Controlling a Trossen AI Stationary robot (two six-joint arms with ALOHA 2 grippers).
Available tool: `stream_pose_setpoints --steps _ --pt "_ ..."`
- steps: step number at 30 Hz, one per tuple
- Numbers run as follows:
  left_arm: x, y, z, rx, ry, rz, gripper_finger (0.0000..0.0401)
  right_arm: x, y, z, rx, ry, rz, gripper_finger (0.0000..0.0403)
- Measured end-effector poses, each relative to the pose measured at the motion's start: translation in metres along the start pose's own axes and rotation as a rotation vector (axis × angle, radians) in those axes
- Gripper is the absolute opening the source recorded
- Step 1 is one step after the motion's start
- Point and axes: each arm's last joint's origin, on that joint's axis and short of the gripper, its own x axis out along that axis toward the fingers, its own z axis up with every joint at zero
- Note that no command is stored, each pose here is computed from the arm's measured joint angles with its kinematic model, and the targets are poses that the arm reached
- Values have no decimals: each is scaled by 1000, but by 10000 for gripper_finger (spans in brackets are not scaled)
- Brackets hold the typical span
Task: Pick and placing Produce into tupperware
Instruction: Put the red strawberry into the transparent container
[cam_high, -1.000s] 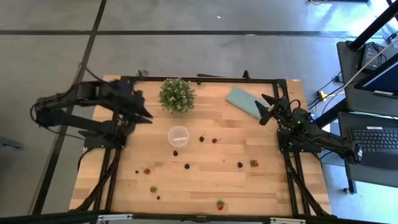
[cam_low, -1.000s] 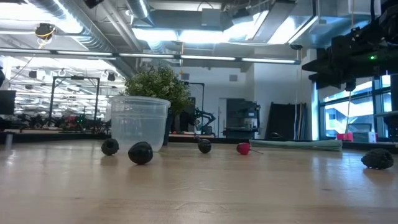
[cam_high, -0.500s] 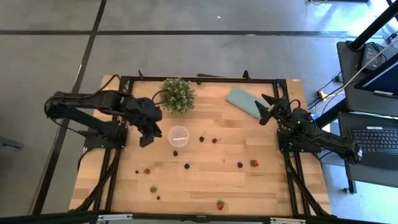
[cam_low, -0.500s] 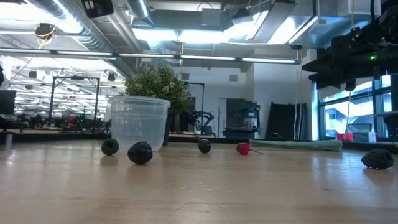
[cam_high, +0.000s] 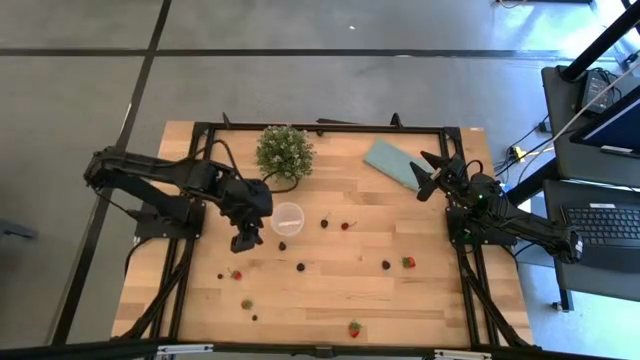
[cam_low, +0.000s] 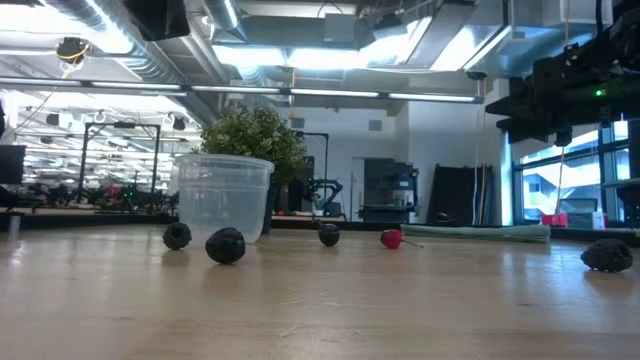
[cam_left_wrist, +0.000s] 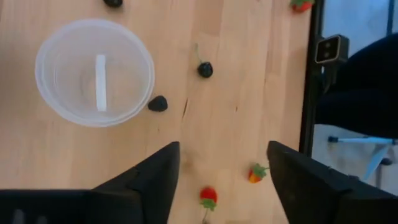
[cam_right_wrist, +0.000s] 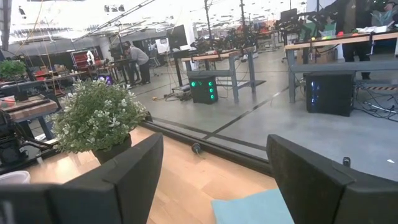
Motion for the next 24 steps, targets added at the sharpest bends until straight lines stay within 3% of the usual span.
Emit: stream_pose_setpoints --steps 4,8,13,24 --pt "1 0 1 -68 4 3 256 0 0 0 0 0 0 288" --pt "1 1 -3 -56 38 17 253 0 0 0 0 0 0 288" --pt "4 0 -22 -87 180 81 244 0 0 0 1 4 -1 288" --pt "48 -13 -70 -18 276 141 223 0 0 -1 0 7 -1 288"
